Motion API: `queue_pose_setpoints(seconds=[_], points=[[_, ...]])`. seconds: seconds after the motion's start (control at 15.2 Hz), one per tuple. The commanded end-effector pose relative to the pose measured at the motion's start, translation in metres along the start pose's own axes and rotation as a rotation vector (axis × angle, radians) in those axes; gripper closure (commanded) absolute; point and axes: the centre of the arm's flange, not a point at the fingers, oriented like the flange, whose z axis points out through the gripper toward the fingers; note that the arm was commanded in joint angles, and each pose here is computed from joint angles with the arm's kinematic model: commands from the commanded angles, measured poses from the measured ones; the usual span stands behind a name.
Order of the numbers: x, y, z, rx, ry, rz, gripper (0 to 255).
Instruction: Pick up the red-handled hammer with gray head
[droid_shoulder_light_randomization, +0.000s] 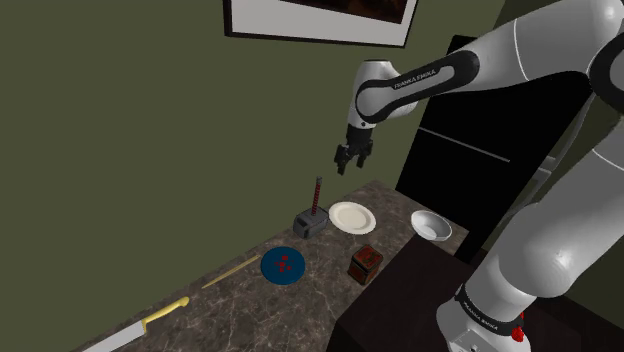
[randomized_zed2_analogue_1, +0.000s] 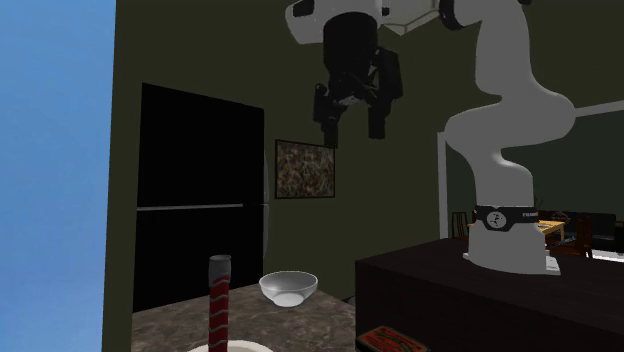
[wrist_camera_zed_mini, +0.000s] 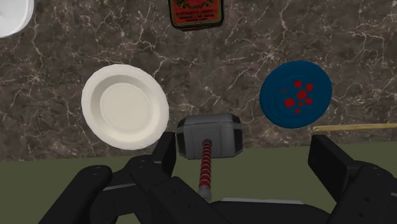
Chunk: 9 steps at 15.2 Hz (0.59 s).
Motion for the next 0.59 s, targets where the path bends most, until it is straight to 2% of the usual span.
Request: queue_pose_setpoints(seconds=[0.0,0.53], points=[[0.021,0.001,0.015,-0.003,0.004,0.019,0],[0.101,0.013,0.080,-0.014,0.015,0.094,0]])
